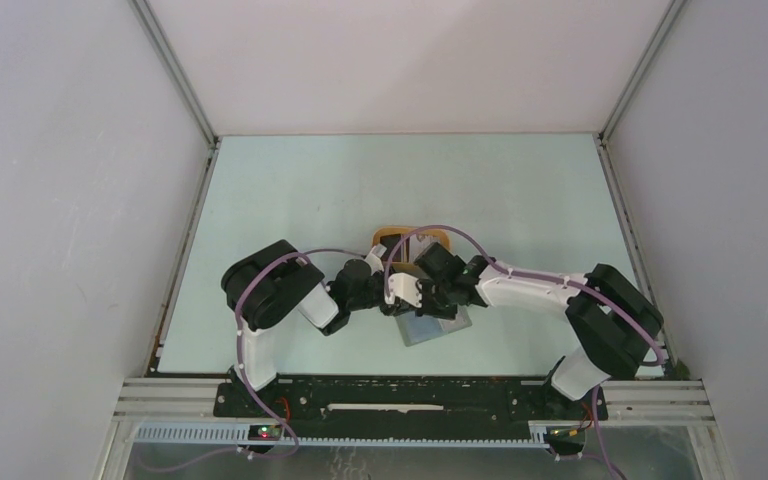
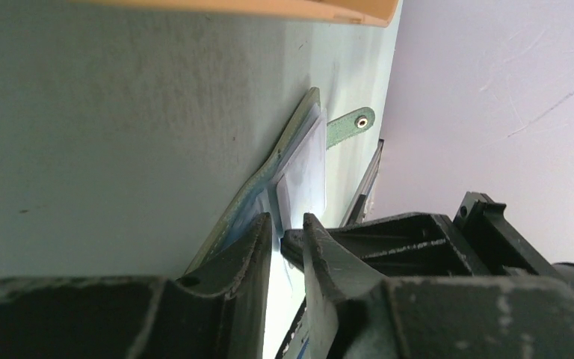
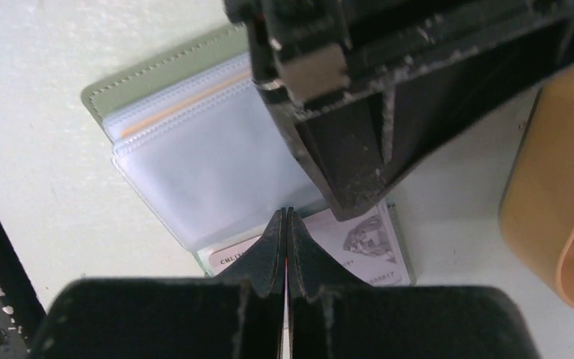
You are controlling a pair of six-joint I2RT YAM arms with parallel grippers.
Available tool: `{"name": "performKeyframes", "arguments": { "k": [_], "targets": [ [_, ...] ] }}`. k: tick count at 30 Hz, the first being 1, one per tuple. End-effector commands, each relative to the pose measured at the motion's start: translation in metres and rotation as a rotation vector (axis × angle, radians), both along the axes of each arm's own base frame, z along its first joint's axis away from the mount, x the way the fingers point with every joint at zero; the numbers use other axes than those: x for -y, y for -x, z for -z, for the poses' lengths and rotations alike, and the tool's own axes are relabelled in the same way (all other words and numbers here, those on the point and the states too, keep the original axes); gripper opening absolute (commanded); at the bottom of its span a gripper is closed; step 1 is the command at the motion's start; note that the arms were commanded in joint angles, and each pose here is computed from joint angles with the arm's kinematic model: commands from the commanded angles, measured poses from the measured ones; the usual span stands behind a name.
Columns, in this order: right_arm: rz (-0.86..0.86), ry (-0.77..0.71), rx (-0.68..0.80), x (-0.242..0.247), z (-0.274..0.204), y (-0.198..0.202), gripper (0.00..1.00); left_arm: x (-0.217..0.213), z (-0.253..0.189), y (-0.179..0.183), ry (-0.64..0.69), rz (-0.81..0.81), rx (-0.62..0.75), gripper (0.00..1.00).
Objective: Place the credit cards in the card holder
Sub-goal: Insert the credit card into the card holder.
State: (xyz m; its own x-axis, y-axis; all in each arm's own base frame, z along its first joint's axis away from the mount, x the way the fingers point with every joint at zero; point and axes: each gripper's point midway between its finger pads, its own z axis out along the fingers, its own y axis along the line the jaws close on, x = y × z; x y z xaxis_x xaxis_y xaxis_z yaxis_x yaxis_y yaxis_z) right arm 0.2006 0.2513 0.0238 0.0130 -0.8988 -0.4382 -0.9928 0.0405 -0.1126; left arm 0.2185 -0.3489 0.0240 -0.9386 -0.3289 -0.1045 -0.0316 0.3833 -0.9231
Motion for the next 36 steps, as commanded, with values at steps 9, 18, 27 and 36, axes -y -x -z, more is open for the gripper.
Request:
{"name": "performKeyframes", "arguments": {
  "k": [9,18,27,36],
  "targets": [
    [0.088,-0.001,-0.005,0.033,-0.010,-0.016,0.01,-0.002,0.009,0.003,-0.045,0.015,-0.016,0.29],
    [0.094,-0.299,-0.173,0.022,-0.071,-0.003,0.14,-0.004,-0.017,0.000,-0.022,0.014,0.080,0.33],
    [0.234,-0.525,-0.183,0.045,-0.126,-0.033,0.20,-0.027,-0.055,0.005,-0.059,-0.010,0.240,0.34],
    [0.308,-0.648,-0.106,0.055,-0.200,-0.071,0.30,-0.078,-0.105,-0.010,-0.403,-0.032,0.535,0.37]
  ]
}}
